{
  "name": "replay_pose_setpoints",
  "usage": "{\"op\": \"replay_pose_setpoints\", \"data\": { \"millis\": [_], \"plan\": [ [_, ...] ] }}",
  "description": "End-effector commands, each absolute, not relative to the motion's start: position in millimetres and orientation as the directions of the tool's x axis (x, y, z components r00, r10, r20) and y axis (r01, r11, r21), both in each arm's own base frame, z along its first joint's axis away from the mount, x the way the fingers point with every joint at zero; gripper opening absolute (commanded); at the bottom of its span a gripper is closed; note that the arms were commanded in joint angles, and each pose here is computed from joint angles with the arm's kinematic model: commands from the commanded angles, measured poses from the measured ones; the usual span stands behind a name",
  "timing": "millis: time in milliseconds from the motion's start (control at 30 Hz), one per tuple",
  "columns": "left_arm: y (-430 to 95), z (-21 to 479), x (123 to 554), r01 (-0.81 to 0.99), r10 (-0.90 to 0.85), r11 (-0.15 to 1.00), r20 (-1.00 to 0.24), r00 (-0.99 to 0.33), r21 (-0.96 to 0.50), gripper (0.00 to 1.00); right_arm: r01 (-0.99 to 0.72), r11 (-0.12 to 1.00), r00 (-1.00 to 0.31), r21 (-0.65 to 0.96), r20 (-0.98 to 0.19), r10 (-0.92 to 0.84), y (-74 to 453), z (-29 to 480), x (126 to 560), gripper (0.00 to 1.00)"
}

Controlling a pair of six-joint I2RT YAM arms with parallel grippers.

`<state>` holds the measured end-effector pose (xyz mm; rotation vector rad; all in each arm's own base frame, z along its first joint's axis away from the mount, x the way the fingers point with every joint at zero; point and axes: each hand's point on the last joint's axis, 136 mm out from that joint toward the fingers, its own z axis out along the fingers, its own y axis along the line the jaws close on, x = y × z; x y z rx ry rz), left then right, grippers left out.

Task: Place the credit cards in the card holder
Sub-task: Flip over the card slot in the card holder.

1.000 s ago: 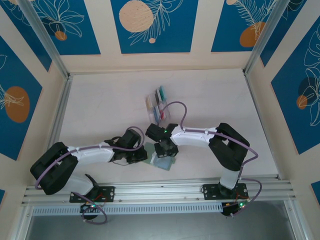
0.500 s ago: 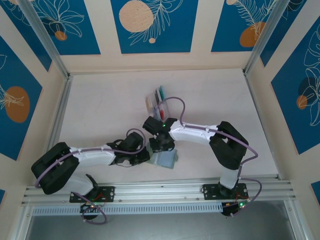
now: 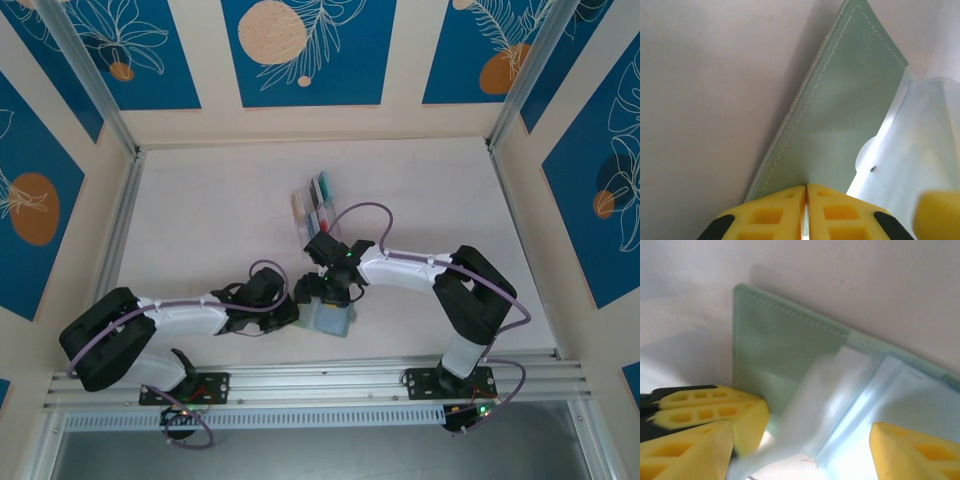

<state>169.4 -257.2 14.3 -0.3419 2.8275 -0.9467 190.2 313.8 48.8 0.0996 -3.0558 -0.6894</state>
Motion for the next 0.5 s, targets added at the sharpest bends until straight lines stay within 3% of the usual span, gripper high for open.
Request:
{"op": "replay_pose_setpoints", "data": {
  "millis": [0,200,467],
  "plan": [
    [-235.0,-24.9,132.1,-0.222,-0.230,0.844,0.045,-0.972,-0.489,0.11,-0.014,0.911,-0.999,0.413,0.040,-0.034,304.0,51.7,173.3,0.75],
    [-236.8,-23.9,132.1,-0.218,-0.225,0.839,0.046,-0.973,-0.499,0.12,-0.030,0.895,-0.997,0.446,0.055,-0.061,314.7,47.1,167.8,0.75],
    [-246.8,8.1,138.0,-0.153,-0.196,0.794,-0.009,-0.980,-0.589,0.16,-0.106,0.833,-0.992,0.543,-0.006,-0.122,351.2,59.4,191.9,0.74]
  ]
}}
